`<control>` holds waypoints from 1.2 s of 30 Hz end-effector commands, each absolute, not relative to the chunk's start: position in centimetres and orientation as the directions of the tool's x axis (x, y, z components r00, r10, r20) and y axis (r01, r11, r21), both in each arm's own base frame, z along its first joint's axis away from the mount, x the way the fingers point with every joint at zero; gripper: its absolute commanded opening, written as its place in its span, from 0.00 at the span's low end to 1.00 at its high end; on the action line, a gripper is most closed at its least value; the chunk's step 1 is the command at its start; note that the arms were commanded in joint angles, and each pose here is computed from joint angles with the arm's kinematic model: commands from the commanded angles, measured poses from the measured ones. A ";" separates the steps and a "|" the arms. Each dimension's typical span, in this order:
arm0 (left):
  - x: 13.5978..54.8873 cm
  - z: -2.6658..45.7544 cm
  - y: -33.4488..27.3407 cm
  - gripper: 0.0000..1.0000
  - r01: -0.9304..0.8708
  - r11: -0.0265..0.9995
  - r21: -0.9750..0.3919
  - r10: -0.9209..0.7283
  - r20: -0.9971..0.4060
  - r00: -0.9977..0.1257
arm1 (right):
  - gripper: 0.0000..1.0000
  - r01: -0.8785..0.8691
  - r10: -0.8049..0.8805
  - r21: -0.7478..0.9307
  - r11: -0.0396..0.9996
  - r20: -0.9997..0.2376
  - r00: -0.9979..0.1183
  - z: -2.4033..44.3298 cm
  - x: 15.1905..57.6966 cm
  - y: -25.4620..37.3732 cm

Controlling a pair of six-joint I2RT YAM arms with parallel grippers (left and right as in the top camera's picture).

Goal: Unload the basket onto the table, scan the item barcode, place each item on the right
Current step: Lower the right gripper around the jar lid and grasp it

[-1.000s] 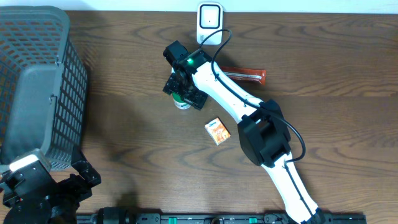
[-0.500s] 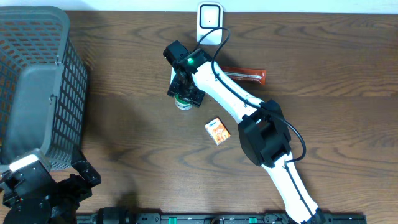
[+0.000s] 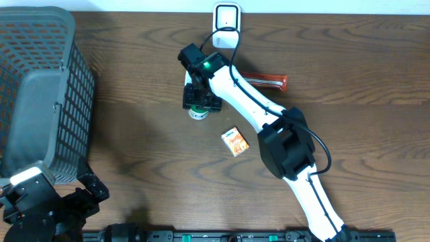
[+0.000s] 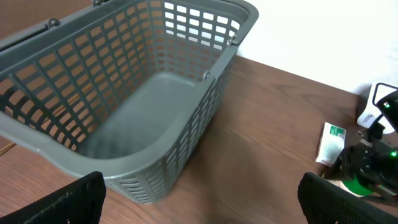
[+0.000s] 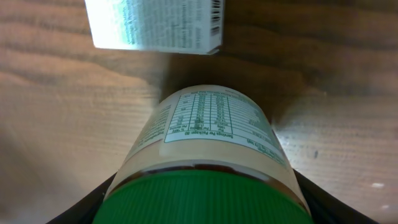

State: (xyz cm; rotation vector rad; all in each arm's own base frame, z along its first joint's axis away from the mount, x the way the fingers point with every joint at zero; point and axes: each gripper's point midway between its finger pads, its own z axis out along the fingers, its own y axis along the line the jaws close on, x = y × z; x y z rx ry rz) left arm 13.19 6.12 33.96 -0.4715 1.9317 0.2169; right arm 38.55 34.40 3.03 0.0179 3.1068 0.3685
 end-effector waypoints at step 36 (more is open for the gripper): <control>13.3 33.7 6.1 1.00 -0.423 0.903 -0.072 -0.233 -0.910 -0.343 | 0.99 -0.173 -0.172 0.055 0.983 -0.037 -0.984 8.2 35.9 32.7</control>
